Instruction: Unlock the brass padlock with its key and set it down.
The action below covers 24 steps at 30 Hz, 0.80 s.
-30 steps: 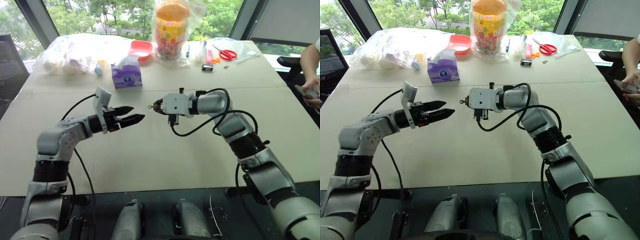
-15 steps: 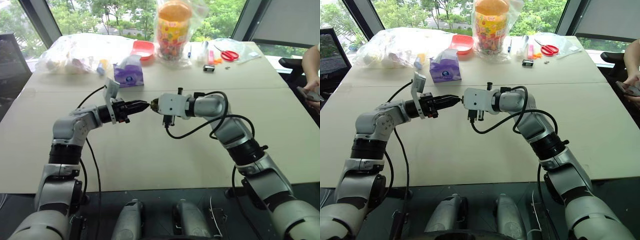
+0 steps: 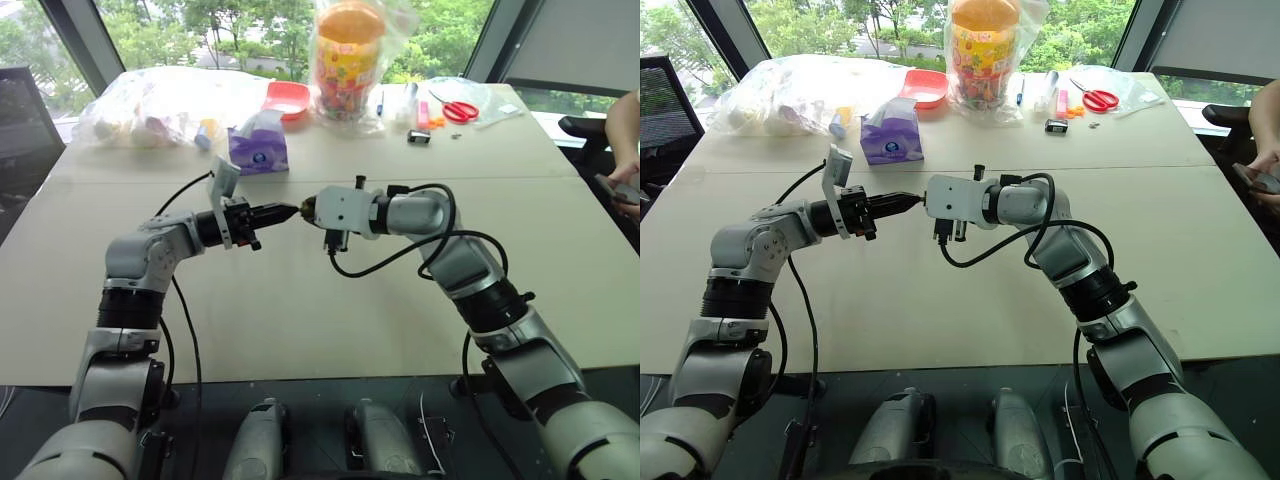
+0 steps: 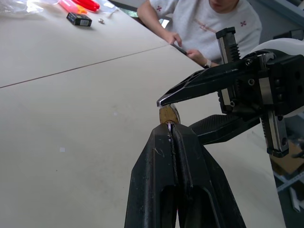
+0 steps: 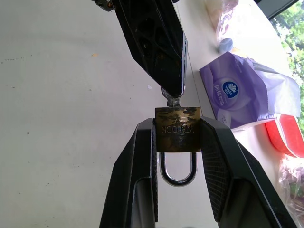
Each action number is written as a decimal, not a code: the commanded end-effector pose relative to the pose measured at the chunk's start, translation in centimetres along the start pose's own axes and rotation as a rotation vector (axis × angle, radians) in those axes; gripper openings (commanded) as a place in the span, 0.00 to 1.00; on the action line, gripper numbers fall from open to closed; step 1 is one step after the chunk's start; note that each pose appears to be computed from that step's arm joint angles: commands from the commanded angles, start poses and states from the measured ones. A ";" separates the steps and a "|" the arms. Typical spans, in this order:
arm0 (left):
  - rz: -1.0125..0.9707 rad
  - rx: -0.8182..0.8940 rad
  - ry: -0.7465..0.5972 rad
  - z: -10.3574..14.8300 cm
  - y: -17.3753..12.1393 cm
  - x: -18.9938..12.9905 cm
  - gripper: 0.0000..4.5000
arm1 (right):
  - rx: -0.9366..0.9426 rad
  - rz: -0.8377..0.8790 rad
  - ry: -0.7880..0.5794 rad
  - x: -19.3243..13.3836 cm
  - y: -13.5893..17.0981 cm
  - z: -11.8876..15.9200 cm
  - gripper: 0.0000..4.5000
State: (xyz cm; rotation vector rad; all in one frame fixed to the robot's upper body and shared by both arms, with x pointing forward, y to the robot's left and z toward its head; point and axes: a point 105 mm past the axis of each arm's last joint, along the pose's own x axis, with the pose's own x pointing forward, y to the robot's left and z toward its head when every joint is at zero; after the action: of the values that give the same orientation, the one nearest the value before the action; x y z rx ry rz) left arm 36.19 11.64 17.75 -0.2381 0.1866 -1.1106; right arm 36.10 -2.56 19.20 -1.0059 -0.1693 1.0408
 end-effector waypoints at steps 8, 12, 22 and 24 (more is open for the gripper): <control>0.009 0.684 0.231 -0.5 -0.2 1.3 0.01 | -0.004 -0.009 -0.058 -0.4 -0.3 1.8 0.15; 0.043 0.644 0.192 0.2 0.2 1.6 0.01 | -0.004 -0.011 -0.053 -0.4 -0.3 1.8 0.15; -0.053 -0.015 0.016 2.4 -1.2 -1.0 0.01 | -0.098 -0.062 -0.027 -0.3 -0.9 1.8 0.15; -0.056 -0.019 0.026 2.1 -1.5 -0.9 0.13 | -0.107 -0.080 -0.027 -0.1 -1.2 1.9 0.15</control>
State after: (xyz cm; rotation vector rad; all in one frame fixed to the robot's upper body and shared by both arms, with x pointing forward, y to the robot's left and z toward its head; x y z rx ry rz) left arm 35.55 12.25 18.41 -0.2578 0.2748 -1.1395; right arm 35.99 -2.34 19.16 -1.0453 -0.1973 1.0111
